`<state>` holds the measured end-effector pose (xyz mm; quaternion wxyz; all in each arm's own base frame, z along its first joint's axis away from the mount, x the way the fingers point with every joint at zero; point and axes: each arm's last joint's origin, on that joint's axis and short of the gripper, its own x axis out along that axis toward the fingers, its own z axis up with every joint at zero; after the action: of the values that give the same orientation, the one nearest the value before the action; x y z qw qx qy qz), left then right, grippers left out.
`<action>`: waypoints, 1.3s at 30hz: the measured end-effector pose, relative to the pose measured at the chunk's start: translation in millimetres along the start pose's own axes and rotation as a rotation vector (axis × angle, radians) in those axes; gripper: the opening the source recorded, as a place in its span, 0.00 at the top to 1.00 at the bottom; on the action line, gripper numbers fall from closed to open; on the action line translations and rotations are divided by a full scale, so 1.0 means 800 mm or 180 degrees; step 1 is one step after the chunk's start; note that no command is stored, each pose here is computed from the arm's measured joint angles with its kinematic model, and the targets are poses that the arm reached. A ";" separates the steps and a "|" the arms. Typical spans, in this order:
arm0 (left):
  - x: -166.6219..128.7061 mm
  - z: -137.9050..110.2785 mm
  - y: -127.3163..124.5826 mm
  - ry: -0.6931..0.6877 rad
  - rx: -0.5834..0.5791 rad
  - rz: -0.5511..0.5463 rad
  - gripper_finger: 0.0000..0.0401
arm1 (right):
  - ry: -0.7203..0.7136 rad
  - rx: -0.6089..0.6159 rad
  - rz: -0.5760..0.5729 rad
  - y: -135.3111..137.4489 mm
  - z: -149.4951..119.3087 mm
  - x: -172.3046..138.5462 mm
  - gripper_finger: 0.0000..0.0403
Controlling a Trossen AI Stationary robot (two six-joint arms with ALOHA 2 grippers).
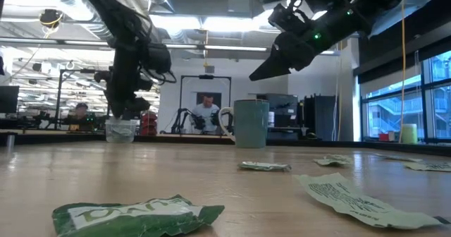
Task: Pick and place Stevia / Truvia into bins
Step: Put the stevia packet into the transparent bin, then put the truvia packet into the transparent bin
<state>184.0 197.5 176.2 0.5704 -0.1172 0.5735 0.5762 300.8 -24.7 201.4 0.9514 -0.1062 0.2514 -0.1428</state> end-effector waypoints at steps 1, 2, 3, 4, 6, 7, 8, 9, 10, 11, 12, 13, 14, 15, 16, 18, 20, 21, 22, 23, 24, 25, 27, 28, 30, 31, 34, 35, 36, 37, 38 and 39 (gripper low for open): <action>0.002 0.000 -0.002 0.0016 0.0014 0.0000 0.99 | 0.0000 0.0000 0.0000 0.000 0.000 0.000 0.75; 0.003 0.000 -0.003 0.0031 0.0026 0.0004 0.99 | 0.0000 0.0000 0.0000 0.000 0.000 0.000 0.75; 0.005 0.000 -0.004 0.0045 0.0049 0.0009 0.99 | 0.0001 0.0000 -0.0001 0.000 0.000 0.000 0.75; 0.006 0.000 -0.005 0.0058 0.0066 0.0013 0.98 | 0.0001 0.0000 0.0000 0.000 0.000 0.000 0.75; 0.008 -0.001 -0.006 0.0070 0.0078 0.0019 0.96 | 0.0001 0.0000 -0.0001 0.000 0.000 0.000 0.75; 0.008 -0.001 -0.006 0.0071 0.0095 0.0019 0.95 | 0.0001 0.0000 0.0000 0.000 0.000 0.000 0.75; 0.008 -0.001 -0.006 0.0073 0.0123 0.0018 0.93 | 0.0001 0.0000 0.0000 0.000 0.000 0.000 0.75; 0.008 -0.001 -0.006 0.0072 0.0140 0.0017 0.92 | 0.0002 -0.0001 0.0001 0.000 0.000 0.000 0.75; 0.008 -0.001 -0.006 0.0071 0.0157 0.0017 0.90 | 0.0002 -0.0001 0.0001 0.000 0.000 0.000 0.75; 0.007 -0.001 -0.006 0.0067 0.0158 0.0024 0.89 | 0.0003 -0.0001 0.0001 0.000 0.000 0.000 0.75; 0.007 0.000 -0.005 0.0055 0.0156 0.0039 0.87 | 0.0002 -0.0001 0.0000 0.000 0.000 0.000 0.75; 0.006 0.000 -0.004 0.0042 0.0151 0.0055 0.85 | 0.0004 -0.0001 0.0000 0.000 0.000 0.000 0.75; 0.005 0.000 -0.003 0.0026 0.0144 0.0074 0.84 | 0.0003 -0.0001 0.0001 0.000 0.000 0.000 0.75; 0.003 0.000 -0.002 0.0003 0.0132 0.0098 0.82 | 0.0004 -0.0001 0.0000 0.000 0.000 0.000 0.75; 0.001 0.000 0.000 -0.0024 0.0117 0.0120 0.81 | 0.0003 -0.0001 0.0000 0.000 0.000 0.000 0.75; -0.005 0.002 0.005 -0.0084 0.0077 0.0116 0.79 | 0.0004 -0.0001 0.0000 0.000 0.000 0.000 0.75; -0.015 0.005 0.010 -0.0164 0.0051 0.0020 0.77 | 0.0005 -0.0001 0.0001 0.000 0.000 0.000 0.75; -0.021 0.007 0.012 -0.0210 0.0022 -0.0048 0.77 | 0.0003 -0.0001 0.0001 0.000 0.000 0.000 0.75; -0.027 0.008 0.015 -0.0258 -0.0010 -0.0114 0.76 | 0.0004 -0.0001 0.0001 0.000 0.000 0.000 0.75; -0.034 0.010 0.017 -0.0317 -0.0045 -0.0185 0.76 | 0.0004 -0.0001 0.0001 0.000 0.000 0.000 0.75; -0.042 0.011 0.020 -0.0383 -0.0080 -0.0255 0.76 | 0.0003 -0.0001 0.0001 0.000 0.000 0.000 0.75; -0.051 0.011 0.023 -0.0466 -0.0118 -0.0329 0.76 | 0.0005 -0.0001 0.0001 0.000 0.000 0.000 0.75; -0.068 0.011 0.028 -0.0671 -0.0212 -0.0531 0.76 | 0.0004 -0.0001 0.0000 0.000 0.000 0.000 0.75; -0.078 0.010 0.030 -0.0786 -0.0253 -0.0678 0.76 | 0.0004 -0.0001 0.0001 0.000 0.000 0.000 0.75; -0.099 0.006 0.031 -0.1048 -0.0290 -0.1048 0.76 | 0.0005 -0.0001 0.0001 0.000 0.000 0.000 0.75; -0.109 0.002 0.030 -0.1178 -0.0283 -0.1276 0.76 | 0.0004 -0.0002 0.0001 0.000 0.000 0.000 0.75; -0.133 -0.014 0.017 -0.1597 -0.0068 -0.1967 0.76 | -0.0010 -0.0058 0.0084 0.002 0.000 0.000 0.75; -0.140 -0.020 0.011 -0.1758 0.0027 -0.2193 0.76 | -0.0015 -0.0083 0.0127 0.003 0.000 0.000 0.75; -0.146 -0.028 0.004 -0.1915 0.0105 -0.2409 0.76 | -0.0027 -0.0109 0.0189 0.004 0.000 -0.001 0.75; -0.150 -0.036 -0.003 -0.2056 0.0162 -0.2586 0.76 | -0.0041 -0.0140 0.0255 0.006 0.001 -0.001 0.75; -0.152 -0.045 -0.011 -0.2182 0.0209 -0.2740 0.76 | -0.0059 -0.0180 0.0339 0.009 0.001 -0.002 0.75; -0.154 -0.055 -0.019 -0.2292 0.0239 -0.2879 0.76 | -0.0082 -0.0203 0.0441 0.012 0.002 -0.002 0.75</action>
<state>212.7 93.9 251.4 0.9229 -0.1269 0.2562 0.2580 301.9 -14.7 200.7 0.9582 -0.1206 0.2504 -0.0672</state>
